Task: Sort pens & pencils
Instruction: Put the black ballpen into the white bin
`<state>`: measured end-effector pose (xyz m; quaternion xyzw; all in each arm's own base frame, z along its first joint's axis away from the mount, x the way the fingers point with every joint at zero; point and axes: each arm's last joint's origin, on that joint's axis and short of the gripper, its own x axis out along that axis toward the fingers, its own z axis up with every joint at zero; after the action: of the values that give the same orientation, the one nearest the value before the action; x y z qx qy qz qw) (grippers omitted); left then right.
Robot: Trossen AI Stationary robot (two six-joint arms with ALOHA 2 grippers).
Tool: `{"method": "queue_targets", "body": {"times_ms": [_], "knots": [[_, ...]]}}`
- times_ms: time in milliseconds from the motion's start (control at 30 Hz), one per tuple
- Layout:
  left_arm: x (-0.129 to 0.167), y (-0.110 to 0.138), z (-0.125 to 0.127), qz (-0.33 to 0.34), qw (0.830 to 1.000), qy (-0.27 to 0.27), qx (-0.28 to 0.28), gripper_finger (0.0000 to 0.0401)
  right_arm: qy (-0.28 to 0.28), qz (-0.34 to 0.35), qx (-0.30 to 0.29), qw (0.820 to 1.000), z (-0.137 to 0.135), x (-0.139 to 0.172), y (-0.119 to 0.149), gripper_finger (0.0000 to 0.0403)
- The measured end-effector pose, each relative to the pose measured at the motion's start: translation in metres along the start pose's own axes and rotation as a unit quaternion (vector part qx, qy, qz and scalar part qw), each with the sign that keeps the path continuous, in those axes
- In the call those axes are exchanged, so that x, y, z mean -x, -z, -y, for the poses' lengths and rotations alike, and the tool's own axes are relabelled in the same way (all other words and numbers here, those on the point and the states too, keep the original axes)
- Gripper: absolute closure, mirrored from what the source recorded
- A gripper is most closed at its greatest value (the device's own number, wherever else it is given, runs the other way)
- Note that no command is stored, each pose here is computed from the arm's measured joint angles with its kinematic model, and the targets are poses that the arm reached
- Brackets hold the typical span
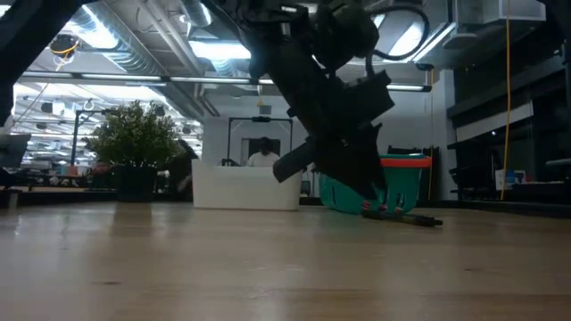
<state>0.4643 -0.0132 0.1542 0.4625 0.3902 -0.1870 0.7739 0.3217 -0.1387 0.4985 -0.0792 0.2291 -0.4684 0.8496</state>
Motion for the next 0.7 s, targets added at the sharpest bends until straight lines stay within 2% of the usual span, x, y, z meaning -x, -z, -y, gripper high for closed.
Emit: {"method": "queue_targets", "body": {"times_ms": [167, 700], "knots": [[-0.0009, 0.0057, -0.0035, 0.013, 1.0, 0.008, 0.01, 0.0303, -0.001, 0.004, -0.001, 1.0, 0.0001, -0.0001, -0.0009, 0.0327], [-0.0007, 0.0017, -0.008, 0.062, 0.998, 0.001, 0.0, 0.0303, -0.006, 0.027, -0.007, 1.0, 0.0003, 0.0, -0.006, 0.0327]]}}
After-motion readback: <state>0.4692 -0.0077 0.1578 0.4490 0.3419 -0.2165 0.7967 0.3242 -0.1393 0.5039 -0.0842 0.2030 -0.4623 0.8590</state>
